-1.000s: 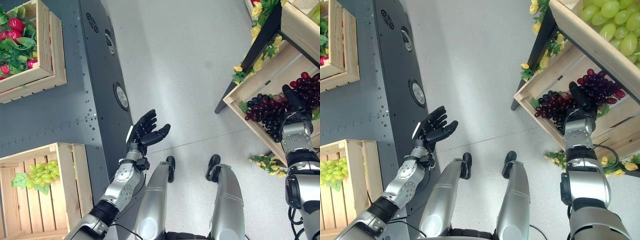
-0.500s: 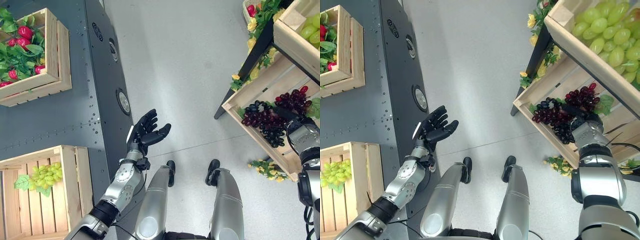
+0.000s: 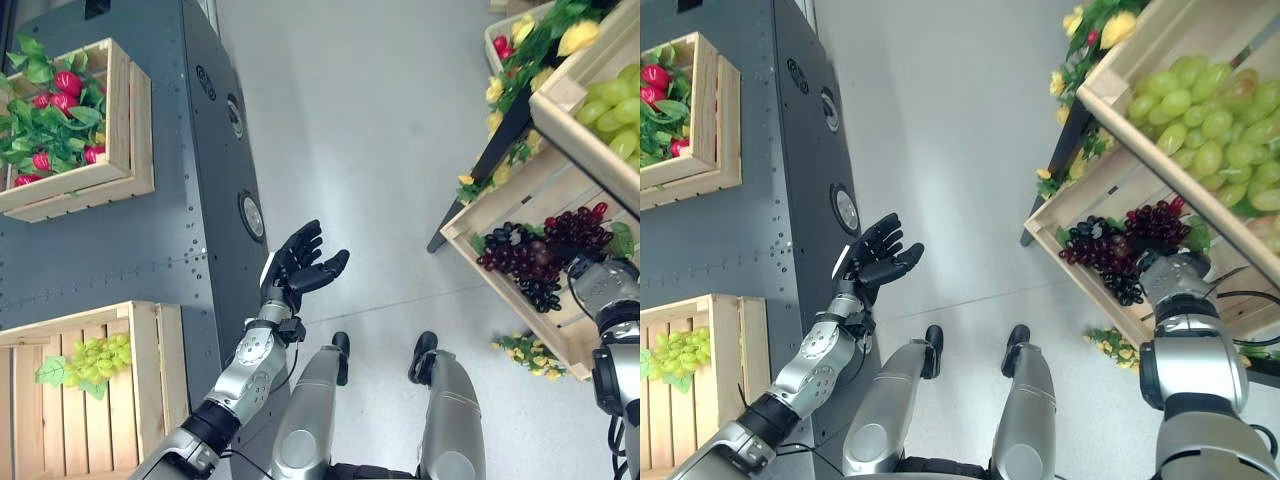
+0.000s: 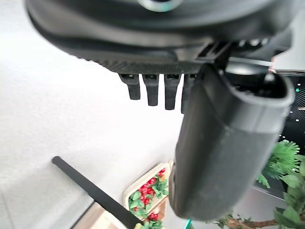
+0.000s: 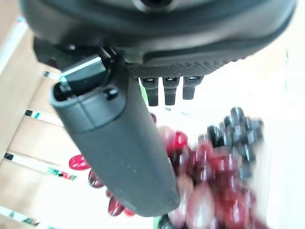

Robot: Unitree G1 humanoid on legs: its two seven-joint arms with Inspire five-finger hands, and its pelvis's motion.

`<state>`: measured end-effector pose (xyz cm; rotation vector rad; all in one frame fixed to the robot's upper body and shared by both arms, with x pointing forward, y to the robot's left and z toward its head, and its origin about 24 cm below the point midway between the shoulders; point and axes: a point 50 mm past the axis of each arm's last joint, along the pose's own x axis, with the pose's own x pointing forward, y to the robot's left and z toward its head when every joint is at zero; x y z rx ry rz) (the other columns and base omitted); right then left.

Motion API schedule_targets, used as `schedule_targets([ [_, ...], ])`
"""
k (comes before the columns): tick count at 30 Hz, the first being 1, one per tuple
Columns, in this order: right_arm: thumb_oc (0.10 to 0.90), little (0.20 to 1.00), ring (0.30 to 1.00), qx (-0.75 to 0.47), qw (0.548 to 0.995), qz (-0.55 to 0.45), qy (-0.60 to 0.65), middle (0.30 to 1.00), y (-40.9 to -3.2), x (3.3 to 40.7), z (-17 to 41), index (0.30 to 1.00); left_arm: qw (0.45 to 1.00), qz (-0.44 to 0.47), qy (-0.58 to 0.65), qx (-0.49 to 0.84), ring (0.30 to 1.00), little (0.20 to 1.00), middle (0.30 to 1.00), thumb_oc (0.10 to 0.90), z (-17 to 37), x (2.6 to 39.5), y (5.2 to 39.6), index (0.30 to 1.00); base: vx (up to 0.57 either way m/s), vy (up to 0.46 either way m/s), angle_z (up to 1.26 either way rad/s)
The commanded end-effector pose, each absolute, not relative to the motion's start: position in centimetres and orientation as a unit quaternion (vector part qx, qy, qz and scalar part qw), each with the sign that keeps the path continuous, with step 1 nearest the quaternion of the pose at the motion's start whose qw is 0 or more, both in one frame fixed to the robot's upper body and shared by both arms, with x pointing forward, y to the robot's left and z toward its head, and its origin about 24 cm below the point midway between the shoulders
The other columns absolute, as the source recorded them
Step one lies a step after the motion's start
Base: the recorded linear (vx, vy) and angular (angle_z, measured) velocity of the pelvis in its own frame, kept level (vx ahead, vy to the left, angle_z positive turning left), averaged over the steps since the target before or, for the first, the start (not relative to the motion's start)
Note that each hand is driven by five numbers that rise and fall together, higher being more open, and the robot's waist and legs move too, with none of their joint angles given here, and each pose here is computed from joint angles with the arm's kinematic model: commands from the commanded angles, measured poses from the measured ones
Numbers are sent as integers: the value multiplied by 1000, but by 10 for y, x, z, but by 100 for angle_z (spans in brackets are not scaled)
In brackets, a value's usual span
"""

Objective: Pick up the fruits from the basket on one side to the basket on the other side

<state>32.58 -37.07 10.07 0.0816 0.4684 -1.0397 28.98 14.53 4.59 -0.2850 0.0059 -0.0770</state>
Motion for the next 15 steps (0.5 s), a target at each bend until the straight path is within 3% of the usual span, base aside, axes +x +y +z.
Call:
schedule_targets([
  [1,800,900,900,-146,769,-597,174,900,-404,308,141,900,979,-73,-94,-165,900,900,900,800,84,288,138,900,8,37,5],
  [7,800,900,900,-290,691,-660,55,900,-398,310,179,900,978,-69,-95,-175,900,900,900,800,82,282,141,900,-23,46,3],
  [15,800,900,900,-420,677,-604,-24,900,-384,319,190,900,976,-63,-99,-181,900,900,900,800,80,279,143,900,14,24,0],
])
